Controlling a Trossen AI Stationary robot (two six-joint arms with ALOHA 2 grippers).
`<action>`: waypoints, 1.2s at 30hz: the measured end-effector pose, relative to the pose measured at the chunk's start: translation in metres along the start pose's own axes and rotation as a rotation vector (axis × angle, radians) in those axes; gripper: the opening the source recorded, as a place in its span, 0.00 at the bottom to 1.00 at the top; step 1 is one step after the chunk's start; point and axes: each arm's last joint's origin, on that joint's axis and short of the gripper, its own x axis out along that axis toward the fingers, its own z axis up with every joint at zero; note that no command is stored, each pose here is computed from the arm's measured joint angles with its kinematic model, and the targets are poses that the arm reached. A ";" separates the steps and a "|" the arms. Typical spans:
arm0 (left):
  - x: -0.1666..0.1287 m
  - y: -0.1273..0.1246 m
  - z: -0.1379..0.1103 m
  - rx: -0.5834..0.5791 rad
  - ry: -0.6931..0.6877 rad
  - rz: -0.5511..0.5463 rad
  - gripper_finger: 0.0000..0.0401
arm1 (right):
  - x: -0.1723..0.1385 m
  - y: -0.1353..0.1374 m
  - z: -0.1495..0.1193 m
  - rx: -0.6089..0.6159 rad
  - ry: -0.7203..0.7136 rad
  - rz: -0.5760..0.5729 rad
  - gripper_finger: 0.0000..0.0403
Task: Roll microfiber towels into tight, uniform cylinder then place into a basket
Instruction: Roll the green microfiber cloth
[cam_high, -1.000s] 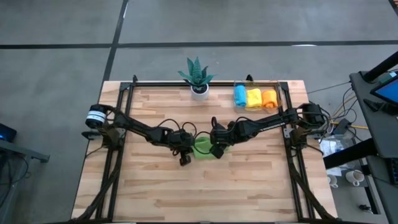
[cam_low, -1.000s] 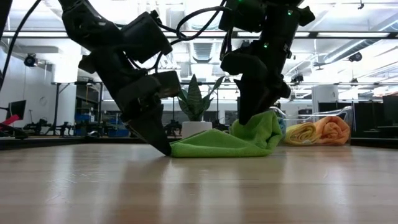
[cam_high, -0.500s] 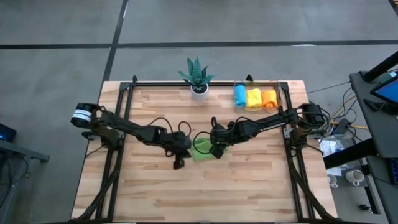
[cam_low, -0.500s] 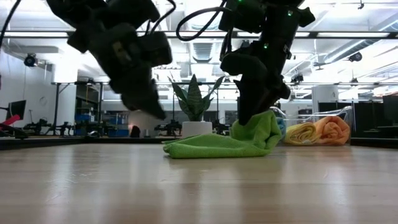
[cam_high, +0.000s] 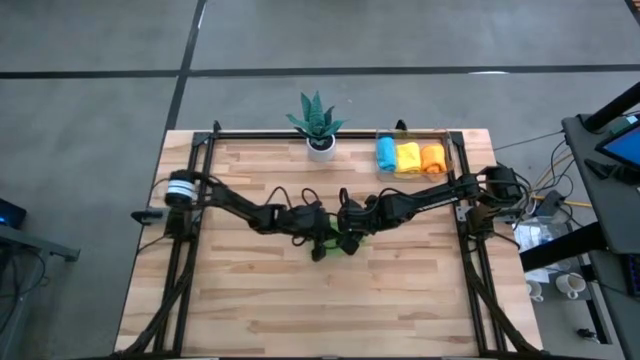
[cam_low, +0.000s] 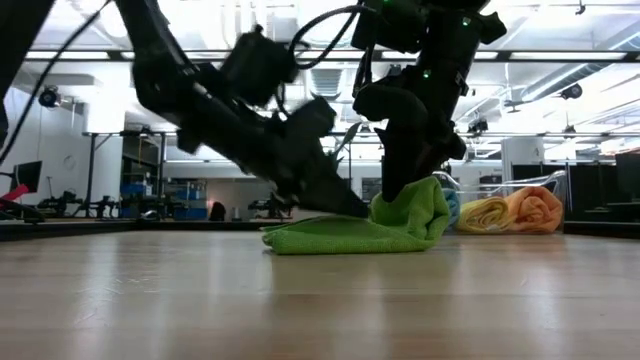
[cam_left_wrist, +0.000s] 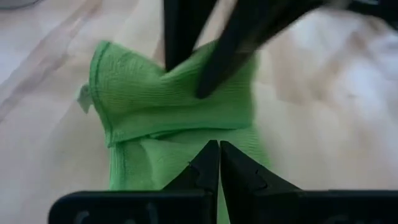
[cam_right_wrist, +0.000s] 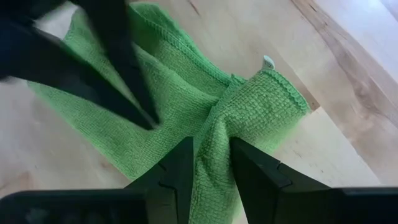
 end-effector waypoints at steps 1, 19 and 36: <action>0.006 0.002 -0.002 -0.002 0.001 0.004 0.00 | 0.000 0.000 0.000 0.000 0.001 0.000 0.25; -0.001 0.007 -0.012 -0.020 0.181 0.114 0.00 | 0.000 0.002 0.002 0.002 -0.021 0.019 0.25; 0.002 0.011 -0.014 -0.009 0.160 0.169 0.00 | 0.018 0.017 0.008 -0.002 -0.065 0.179 0.24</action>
